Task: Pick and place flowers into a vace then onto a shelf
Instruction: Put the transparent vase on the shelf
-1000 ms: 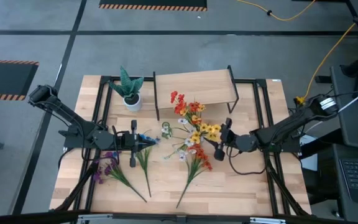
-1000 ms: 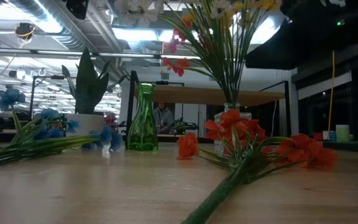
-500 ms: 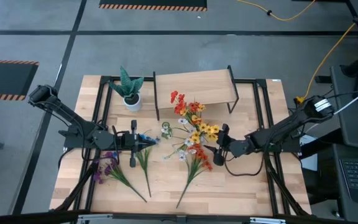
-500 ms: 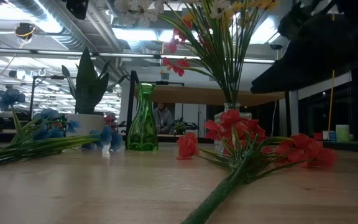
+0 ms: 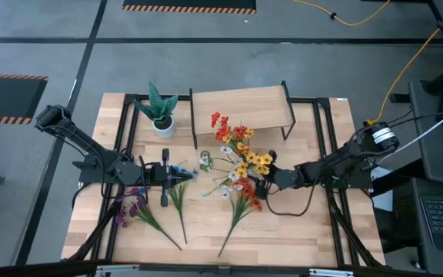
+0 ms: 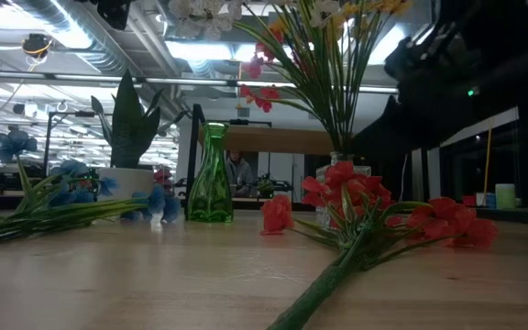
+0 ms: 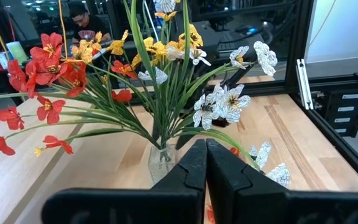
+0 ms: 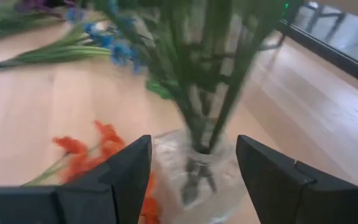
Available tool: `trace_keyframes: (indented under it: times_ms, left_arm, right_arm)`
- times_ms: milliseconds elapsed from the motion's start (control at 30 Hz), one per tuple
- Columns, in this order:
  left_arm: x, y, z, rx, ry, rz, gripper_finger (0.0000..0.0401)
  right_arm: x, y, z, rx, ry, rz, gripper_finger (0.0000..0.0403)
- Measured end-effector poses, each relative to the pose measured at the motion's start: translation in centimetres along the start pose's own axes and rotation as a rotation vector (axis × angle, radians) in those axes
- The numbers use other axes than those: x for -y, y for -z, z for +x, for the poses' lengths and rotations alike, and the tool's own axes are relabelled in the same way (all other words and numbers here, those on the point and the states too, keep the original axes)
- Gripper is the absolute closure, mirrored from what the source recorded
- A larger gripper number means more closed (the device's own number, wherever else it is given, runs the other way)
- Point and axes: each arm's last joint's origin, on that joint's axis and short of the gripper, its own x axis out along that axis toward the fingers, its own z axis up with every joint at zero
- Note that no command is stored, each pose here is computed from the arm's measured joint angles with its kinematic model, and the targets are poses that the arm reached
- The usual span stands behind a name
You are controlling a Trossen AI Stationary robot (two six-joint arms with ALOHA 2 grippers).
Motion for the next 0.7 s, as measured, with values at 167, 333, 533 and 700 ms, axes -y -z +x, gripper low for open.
trace_keyframes:
  times_ms: [167,333,533,700]
  left_arm:
    - [0.0,0.02,0.01,-0.001,0.0,0.001,0.0394]
    - [0.0,0.03,0.01,-0.002,0.0,-0.001,0.0396]
    - [0.0,0.03,0.01,-0.002,0.0,-0.001,0.04]
    - [0.0,0.03,0.01,-0.002,0.0,-0.001,0.0396]
  right_arm:
    - [0.16,0.35,0.46,-0.014,-0.003,0.014,0.0166]
    - [-0.03,0.3,0.65,0.011,-0.017,0.012,0.0166]
    - [-0.13,0.66,0.91,0.007,-0.016,-0.005,0.0166]
    - [-0.27,0.78,1.15,0.025,-0.019,-0.035,0.0166]
